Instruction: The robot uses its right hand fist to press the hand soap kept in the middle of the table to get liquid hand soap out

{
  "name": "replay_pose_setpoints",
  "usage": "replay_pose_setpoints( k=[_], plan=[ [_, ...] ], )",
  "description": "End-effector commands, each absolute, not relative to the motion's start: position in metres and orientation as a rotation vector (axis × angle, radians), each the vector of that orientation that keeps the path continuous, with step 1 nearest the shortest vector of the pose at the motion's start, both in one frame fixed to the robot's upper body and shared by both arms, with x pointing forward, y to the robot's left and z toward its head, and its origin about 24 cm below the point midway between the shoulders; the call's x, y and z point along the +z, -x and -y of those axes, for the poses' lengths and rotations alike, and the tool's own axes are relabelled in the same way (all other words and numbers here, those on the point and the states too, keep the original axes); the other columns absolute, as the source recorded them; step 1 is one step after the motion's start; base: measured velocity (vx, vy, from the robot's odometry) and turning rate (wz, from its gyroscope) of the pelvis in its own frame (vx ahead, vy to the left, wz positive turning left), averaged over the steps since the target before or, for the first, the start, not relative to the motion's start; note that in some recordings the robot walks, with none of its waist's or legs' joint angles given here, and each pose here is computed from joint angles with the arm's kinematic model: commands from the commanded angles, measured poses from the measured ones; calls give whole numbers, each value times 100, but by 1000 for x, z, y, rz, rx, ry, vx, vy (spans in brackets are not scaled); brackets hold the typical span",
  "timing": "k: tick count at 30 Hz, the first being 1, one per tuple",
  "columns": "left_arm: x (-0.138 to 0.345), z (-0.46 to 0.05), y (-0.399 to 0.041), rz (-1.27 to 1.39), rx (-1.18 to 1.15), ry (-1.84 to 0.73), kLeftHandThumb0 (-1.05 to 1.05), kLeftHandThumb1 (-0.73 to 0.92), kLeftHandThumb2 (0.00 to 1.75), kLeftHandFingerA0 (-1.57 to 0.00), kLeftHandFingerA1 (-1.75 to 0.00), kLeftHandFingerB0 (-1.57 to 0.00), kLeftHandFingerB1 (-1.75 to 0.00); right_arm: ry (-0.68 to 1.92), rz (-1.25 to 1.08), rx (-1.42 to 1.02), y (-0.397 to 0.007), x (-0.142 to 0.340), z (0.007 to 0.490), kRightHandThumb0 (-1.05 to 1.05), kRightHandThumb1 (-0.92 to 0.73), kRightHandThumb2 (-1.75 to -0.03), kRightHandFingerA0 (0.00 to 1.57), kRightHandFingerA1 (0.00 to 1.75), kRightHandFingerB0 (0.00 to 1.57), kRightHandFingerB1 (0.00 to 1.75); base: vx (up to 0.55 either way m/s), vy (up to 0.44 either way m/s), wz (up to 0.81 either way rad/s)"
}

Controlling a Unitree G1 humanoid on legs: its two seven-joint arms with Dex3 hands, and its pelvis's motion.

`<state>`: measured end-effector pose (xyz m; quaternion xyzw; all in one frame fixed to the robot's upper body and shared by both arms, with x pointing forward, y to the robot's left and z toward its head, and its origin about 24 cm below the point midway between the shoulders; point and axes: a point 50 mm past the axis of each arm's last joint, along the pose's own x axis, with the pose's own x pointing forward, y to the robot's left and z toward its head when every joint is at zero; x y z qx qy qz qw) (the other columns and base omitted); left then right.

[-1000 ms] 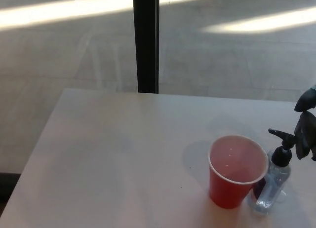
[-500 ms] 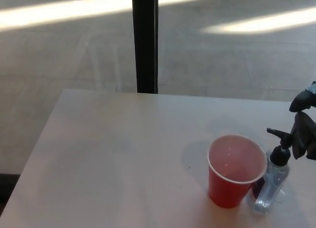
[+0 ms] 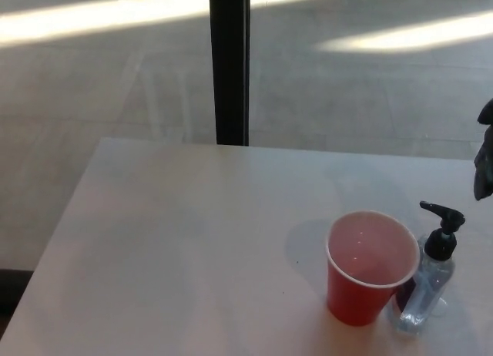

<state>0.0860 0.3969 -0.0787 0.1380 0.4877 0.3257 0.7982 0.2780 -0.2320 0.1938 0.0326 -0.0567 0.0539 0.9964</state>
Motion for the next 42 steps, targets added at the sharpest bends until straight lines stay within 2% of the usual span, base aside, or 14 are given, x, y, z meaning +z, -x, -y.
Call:
replay_pose_setpoints(
  k=[1,3,4,6,7,18,20,21,22,23,29,30,36,42],
  plan=[
    [-76,-401,-83,-1062,717,-302,-37,56,112,-64,-81,-48,-73,-72,131,98,-279,199,235,-16,-58,-124,101,175,69,160,0,0,0],
    [-76,-401,-83,-1066,719,-308,-37,55,111,-65,-82,-48,-73,-74,110,100,-278,195,231,-15,-56,-126,96,175,73,156,0,0,0],
    [-76,-402,-83,-1064,716,-312,-36,62,97,-68,-86,-51,-77,-77,90,110,-277,192,227,-13,-57,-127,100,175,69,163,0,0,0],
    [-75,-402,-84,-1066,718,-314,-36,62,97,-69,-87,-52,-77,-81,74,127,-276,188,224,-12,-57,-128,99,175,68,164,0,0,0],
    [-76,-402,-83,-1064,718,-307,-37,56,112,-64,-82,-48,-74,-78,70,132,-276,185,223,-12,-55,-130,98,175,68,165,0,0,0],
    [-76,-402,-85,-1066,733,-289,-37,56,110,-63,-81,-48,-73,-35,40,163,-276,169,218,-16,-55,-126,101,175,71,166,0,0,0],
    [-76,-402,-84,-1062,732,-285,-37,56,111,-62,-81,-48,-74,-39,25,158,-276,166,219,-18,-54,-125,101,175,78,158,0,0,0],
    [-76,-402,-84,-1061,729,-288,-37,62,97,-65,-86,-51,-78,-38,20,152,-276,165,220,-18,-55,-125,103,175,81,157,0,0,0],
    [-75,-402,-85,-1060,725,-296,-37,62,97,-65,-86,-51,-78,-41,19,150,-276,164,220,-18,-55,-125,103,175,81,157,0,0,0],
    [-75,-402,-85,-1062,720,-295,-36,56,112,-63,-81,-49,-74,-41,16,150,-277,163,221,-17,-56,-125,104,175,82,157,0,0,0],
    [-75,-402,-86,-1057,721,-302,-37,55,111,-65,-82,-52,-76,-32,-8,134,-276,155,225,-15,-57,-124,103,175,72,165,0,0,0],
    [-74,-402,-86,-1057,711,-312,-37,56,112,-64,-82,-53,-76,-17,-12,134,-275,153,225,-15,-57,-123,101,175,78,153,0,0,0],
    [-75,-401,-86,-1068,700,-335,-40,56,111,-69,-84,-59,-78,-12,-42,168,-273,141,213,-14,-59,-121,99,175,80,150,0,0,0],
    [-76,-402,-87,-1065,722,-313,-40,56,110,-64,-81,-49,-74,3,-22,195,-276,137,201,-17,-59,-120,98,175,76,156,0,0,0]
  ],
)
